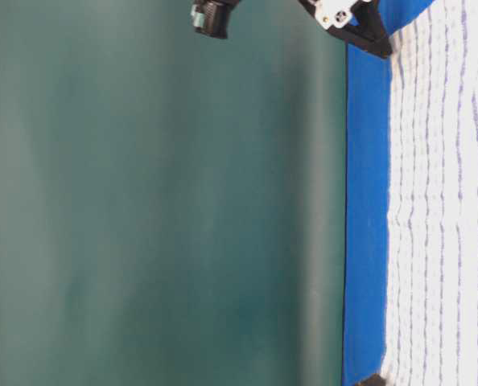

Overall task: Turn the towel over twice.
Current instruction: 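Grasp the towel's far left and right corners with both grippers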

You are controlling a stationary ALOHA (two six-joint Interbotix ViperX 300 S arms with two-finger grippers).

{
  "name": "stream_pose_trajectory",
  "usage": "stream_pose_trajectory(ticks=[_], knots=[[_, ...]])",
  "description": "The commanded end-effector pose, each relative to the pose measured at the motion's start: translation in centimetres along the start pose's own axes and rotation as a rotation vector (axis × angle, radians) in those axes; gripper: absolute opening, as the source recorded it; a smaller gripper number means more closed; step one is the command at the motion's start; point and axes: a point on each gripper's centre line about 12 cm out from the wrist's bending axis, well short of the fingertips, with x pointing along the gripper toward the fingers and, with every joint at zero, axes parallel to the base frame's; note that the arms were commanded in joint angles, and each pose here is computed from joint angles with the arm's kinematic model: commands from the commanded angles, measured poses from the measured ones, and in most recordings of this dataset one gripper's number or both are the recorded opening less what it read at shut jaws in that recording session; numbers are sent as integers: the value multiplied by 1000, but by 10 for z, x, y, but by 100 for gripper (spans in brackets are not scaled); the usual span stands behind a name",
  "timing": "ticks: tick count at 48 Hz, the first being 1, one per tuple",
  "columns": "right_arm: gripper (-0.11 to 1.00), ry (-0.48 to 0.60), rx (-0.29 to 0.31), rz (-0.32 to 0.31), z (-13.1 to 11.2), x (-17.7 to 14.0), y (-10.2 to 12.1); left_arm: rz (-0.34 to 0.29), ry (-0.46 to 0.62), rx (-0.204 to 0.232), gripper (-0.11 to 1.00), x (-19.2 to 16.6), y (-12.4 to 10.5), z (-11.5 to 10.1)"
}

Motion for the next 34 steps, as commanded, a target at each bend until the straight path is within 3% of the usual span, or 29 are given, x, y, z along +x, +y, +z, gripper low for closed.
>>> stream_pose_trajectory(ticks=[1,11,15,21,26,34], knots=[[59,-23,-2,-4,7,2,-2,5,-29,0,88,6,1,7],[55,-3,-5,-4,0,1,-2,1,43,-2,80,11,1,-6],[41,5,-7,-4,-1,1,-2,-1,74,-2,61,12,0,-10],[8,9,-25,6,-3,1,1,-2,84,-4,24,12,0,-10],[6,9,-36,13,-3,0,3,-2,86,-4,3,13,0,-10],[6,3,-34,14,-1,0,4,-2,87,-10,3,12,0,-10]])
